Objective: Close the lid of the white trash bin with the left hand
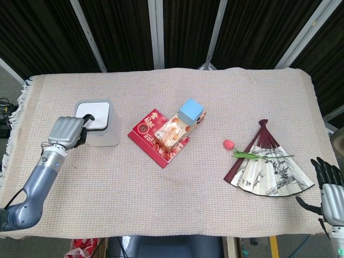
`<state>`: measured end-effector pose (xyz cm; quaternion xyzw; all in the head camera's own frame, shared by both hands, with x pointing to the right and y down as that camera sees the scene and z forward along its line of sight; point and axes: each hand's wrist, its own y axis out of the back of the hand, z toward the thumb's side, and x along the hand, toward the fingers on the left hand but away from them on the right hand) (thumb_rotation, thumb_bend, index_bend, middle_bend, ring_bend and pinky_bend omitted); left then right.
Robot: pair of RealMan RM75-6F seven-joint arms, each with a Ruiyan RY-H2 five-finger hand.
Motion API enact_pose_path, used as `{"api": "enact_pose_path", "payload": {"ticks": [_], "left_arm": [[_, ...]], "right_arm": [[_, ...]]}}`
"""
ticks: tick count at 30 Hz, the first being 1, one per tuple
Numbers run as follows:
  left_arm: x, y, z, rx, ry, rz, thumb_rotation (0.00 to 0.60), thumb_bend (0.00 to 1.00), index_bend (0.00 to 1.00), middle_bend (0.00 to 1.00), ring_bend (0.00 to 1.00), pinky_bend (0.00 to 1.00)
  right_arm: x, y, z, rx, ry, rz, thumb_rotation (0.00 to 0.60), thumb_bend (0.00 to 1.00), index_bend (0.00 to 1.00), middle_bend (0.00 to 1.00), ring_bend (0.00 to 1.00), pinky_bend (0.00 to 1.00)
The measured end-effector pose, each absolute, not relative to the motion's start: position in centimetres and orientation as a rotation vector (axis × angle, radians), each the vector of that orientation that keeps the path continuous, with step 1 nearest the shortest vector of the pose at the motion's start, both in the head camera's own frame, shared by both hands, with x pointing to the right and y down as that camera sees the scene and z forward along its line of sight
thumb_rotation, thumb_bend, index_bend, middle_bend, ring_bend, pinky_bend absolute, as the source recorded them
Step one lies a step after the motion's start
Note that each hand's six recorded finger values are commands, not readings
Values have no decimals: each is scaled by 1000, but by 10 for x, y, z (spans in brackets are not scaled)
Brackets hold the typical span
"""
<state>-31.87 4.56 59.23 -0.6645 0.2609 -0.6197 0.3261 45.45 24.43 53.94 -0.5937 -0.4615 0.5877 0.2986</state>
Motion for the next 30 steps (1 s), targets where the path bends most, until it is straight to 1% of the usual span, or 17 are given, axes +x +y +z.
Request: {"api": "enact_pose_path", "payload": {"ticks": [19,24,27,30], "left_arm": [[-320,56,610,-1762,643,-1663,600,775,278,1000,978,1000],[-319,53,606,-1756,659,-1655,600,774,265,1000,977,1000],[-316,48,598,-1760,700,-1622,600,766,259,1000,965,1000],[-313,42,586,-1770,769,-1572,600,722,210,959,912,992]], "right_arm": [[455,245,539,-1580,-1230,1565,600,195,0,0,0,0],[455,245,539,-1580,-1230,1563,600,195,0,0,0,0],[454,245,539,-1577,-1228,1560,600,195,0,0,0,0],[454,245,538,-1575,-1225,1558,600,194,0,0,0,0]]}}
